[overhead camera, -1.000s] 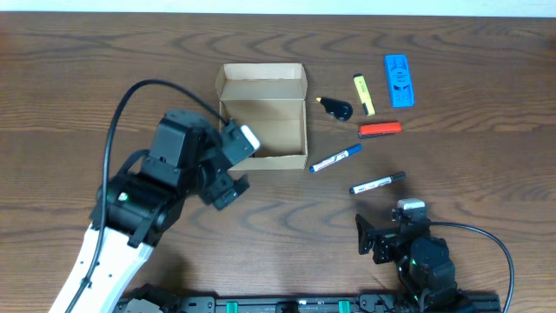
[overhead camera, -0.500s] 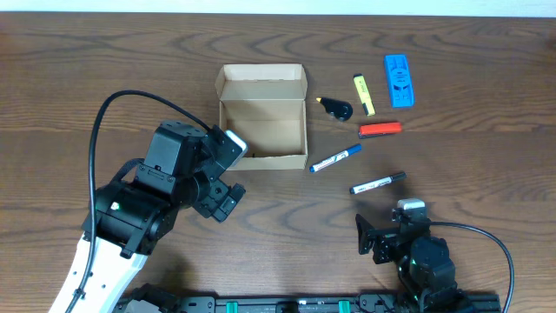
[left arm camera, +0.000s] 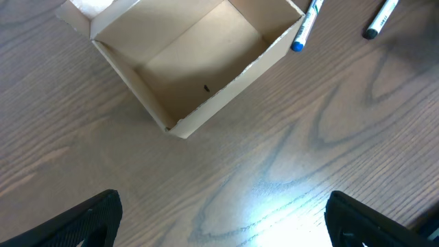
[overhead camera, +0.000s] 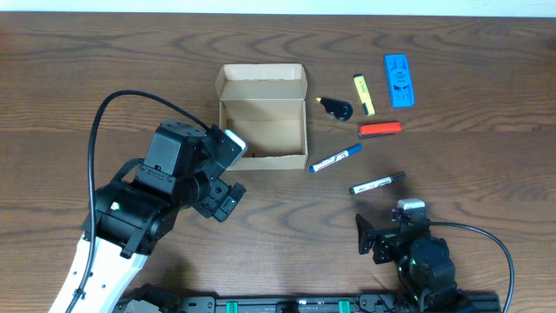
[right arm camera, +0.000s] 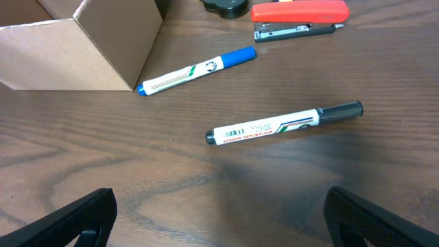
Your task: Pack container
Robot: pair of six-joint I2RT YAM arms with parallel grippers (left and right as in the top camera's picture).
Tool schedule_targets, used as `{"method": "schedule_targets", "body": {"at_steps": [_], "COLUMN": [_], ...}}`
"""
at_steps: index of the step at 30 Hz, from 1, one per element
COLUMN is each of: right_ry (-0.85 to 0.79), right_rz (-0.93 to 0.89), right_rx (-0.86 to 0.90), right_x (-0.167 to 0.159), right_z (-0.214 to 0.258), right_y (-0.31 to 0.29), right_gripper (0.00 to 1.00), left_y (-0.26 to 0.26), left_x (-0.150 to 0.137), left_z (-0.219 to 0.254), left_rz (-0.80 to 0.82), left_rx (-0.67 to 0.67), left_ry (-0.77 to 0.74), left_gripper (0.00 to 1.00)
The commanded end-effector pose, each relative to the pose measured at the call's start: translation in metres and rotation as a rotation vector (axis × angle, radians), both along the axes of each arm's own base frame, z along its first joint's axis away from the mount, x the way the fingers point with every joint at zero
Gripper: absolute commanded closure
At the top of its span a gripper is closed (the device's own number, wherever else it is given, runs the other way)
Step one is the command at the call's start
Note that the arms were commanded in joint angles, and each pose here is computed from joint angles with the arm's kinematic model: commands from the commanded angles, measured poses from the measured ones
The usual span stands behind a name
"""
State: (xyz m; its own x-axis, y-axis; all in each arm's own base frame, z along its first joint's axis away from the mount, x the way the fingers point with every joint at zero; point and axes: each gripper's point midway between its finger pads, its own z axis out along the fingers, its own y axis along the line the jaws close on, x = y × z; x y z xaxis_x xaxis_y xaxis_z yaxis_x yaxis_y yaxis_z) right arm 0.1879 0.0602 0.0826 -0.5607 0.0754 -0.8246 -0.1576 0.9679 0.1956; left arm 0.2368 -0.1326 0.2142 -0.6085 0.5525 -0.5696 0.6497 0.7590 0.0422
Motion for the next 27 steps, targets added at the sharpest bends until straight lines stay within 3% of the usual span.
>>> {"method": "schedule_targets", "body": {"at_steps": [1,9,11,15,18,27], "right_ry": [-0.019,-0.056,-0.052,0.063,0.095,0.058], "right_rz": [-0.004,-0.007,0.021,0.122,0.12,0.16], "right_rx": [-0.04,-0.061,0.015,0.327,0.395,0.385], "right_x": [0.002,0.006,0.005,-0.011,-0.014,-0.007], "right_z": [0.0,0.007,0.01,0.016,0.018,0.028], "right_y": [-0.004,-0.006,0.005,0.045,0.051,0.057], "right_gripper": [0.01,0.01,0.01,0.01,0.01,0.01], "left_y": [0.0,0.0,0.0,0.0,0.0,0.0], "left_x": [0.001,0.001,0.001,0.001,0.001,0.001], "left_z": [0.008,0.008,0.008,0.008,0.008,0.008], "left_rz": [0.008,0.008,0.008,0.008,0.008,0.008], "left_rx": [-0.014,-0.014,-0.014,-0.014,-0.014,-0.014], "left_ry": [-0.014,-0.014,-0.014,-0.014,-0.014,-0.015], "left_gripper": [0.05,0.05,0.05,0.05,0.05,0.05]}}
